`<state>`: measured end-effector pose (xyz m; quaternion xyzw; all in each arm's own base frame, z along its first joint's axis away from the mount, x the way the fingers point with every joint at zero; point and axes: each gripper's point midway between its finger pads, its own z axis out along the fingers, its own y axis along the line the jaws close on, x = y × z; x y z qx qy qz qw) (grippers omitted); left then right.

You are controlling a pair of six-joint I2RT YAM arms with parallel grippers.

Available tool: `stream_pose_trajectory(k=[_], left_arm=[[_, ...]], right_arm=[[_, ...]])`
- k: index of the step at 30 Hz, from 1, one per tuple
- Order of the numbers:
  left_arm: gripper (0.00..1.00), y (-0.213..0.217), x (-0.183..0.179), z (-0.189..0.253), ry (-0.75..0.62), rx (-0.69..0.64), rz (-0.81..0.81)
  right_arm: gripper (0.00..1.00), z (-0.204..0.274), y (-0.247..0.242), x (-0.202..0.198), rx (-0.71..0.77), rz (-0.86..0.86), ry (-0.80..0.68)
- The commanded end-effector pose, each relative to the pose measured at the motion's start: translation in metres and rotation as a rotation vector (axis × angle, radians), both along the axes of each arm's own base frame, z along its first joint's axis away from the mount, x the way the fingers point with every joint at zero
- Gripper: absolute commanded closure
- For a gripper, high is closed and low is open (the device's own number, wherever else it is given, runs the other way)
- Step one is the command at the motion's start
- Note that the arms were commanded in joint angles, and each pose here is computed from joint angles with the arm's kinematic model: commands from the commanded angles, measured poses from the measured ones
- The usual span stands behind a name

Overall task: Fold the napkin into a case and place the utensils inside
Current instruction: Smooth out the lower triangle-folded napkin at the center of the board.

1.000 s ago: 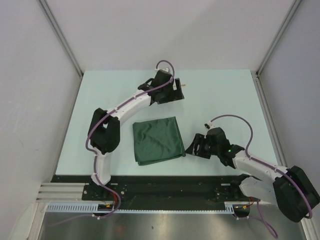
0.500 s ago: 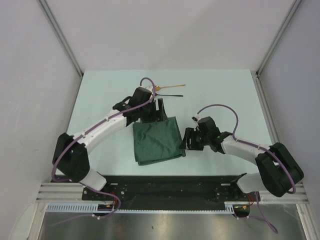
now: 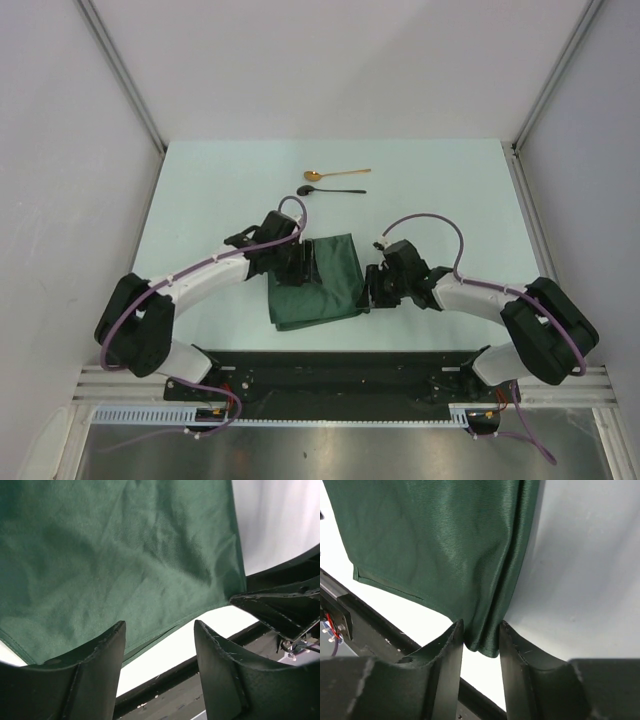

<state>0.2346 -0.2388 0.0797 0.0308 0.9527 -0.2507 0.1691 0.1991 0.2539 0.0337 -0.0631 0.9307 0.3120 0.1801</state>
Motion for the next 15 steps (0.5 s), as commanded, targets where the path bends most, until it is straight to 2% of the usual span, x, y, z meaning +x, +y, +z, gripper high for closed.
stream_pose_trajectory(k=[1,6,8,12,15], left_arm=[[0.39,-0.005,0.0,0.016,-0.046,-0.061,0.003],[0.46,0.006,-0.004,0.009,-0.043,-0.022,0.034],[0.51,0.009,-0.006,0.0,-0.023,-0.001,0.043],[0.66,0.023,-0.01,-0.02,-0.001,0.061,0.089],[0.71,0.031,-0.017,-0.028,0.008,0.071,0.122]], right_arm=[[0.66,0.01,0.007,0.004,0.027,-0.02,-0.049],[0.68,0.011,0.008,-0.004,0.031,-0.021,-0.048],[0.68,0.009,0.004,-0.005,0.019,-0.029,-0.049],[0.55,0.015,0.0,-0.003,0.022,-0.043,-0.068],[0.55,0.015,-0.002,-0.003,0.013,-0.039,-0.065]])
